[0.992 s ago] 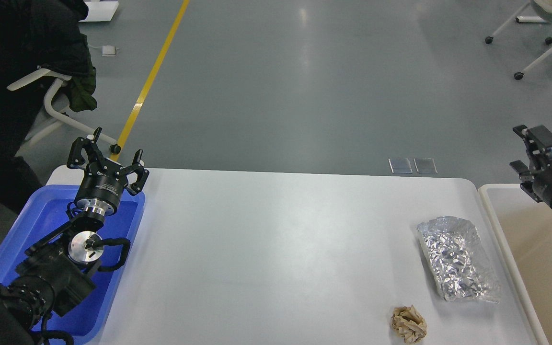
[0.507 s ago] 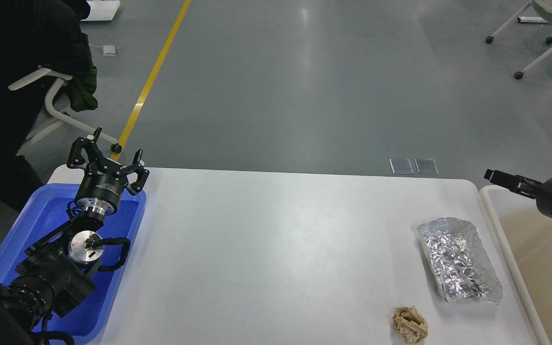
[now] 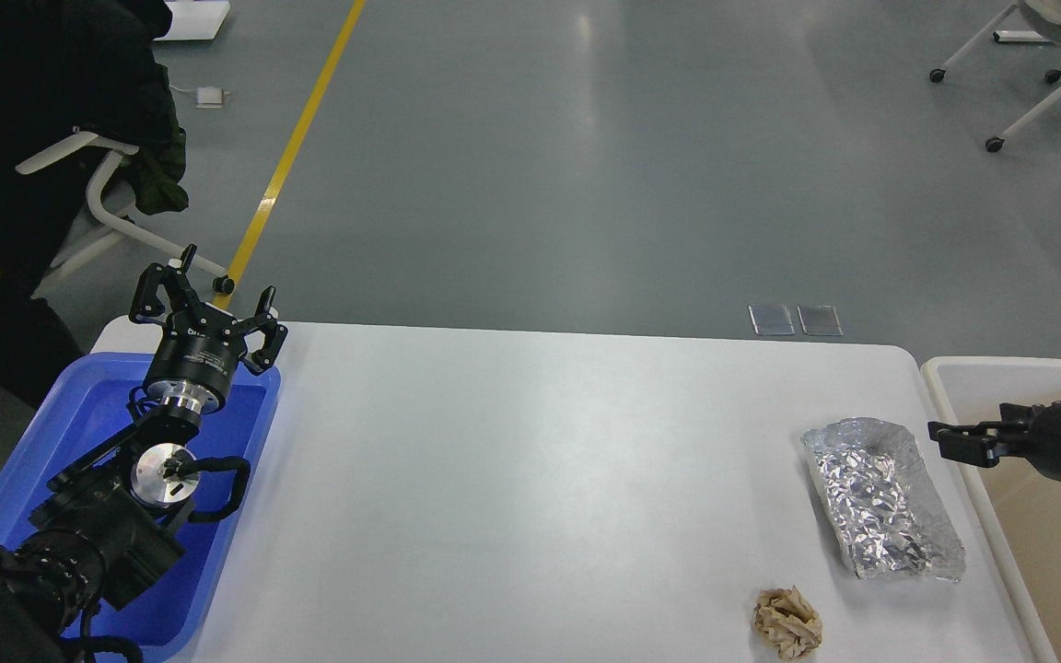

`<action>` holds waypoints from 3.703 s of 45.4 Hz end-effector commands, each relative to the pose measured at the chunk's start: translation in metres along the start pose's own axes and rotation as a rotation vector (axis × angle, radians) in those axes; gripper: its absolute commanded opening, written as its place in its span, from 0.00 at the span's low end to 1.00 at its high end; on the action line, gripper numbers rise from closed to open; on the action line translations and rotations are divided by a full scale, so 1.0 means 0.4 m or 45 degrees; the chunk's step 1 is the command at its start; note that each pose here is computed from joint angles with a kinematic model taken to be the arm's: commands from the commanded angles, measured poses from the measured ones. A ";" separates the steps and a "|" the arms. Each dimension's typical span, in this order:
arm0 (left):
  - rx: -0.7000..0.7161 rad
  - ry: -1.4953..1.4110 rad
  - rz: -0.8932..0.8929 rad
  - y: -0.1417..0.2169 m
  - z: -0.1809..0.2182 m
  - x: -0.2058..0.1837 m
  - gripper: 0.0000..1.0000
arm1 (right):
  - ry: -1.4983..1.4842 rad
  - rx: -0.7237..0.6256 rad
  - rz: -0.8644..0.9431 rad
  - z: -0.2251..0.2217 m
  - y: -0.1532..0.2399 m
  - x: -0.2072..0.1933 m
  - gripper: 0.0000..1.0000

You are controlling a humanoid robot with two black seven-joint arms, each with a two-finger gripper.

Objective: Tidy desktop
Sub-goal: 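Lower the open right gripper down to the silver foil bag, then close the right gripper on the edge of the foil bag, then lift the foil bag with the right gripper and swing it over the bin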

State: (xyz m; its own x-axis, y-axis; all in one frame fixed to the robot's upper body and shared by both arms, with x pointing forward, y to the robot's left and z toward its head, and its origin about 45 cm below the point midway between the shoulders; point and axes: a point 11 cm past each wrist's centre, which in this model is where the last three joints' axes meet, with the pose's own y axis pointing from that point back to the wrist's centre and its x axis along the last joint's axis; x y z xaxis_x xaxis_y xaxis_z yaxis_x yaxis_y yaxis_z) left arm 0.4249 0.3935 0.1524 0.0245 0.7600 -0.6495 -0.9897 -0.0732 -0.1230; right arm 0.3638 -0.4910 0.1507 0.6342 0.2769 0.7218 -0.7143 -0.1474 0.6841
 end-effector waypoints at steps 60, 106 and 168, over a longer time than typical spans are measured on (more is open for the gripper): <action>-0.001 0.000 0.001 0.000 0.000 0.000 1.00 | -0.112 -0.026 0.033 -0.096 -0.084 -0.186 0.47; -0.001 0.000 0.001 0.000 0.000 0.000 1.00 | -0.112 0.007 -0.007 -0.120 -0.088 -0.221 0.00; -0.001 0.001 -0.001 0.000 0.000 0.000 1.00 | -0.946 0.348 0.521 -0.010 0.283 0.407 0.00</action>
State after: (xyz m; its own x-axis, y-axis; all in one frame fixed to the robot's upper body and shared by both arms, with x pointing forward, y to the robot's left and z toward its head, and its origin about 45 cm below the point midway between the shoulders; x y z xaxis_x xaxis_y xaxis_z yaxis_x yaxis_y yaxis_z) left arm 0.4249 0.3937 0.1524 0.0240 0.7600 -0.6495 -0.9897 -0.0737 -0.1228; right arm 0.3795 -0.4507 0.2933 0.4962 -0.3309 0.8026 -0.8542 -0.3516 0.3831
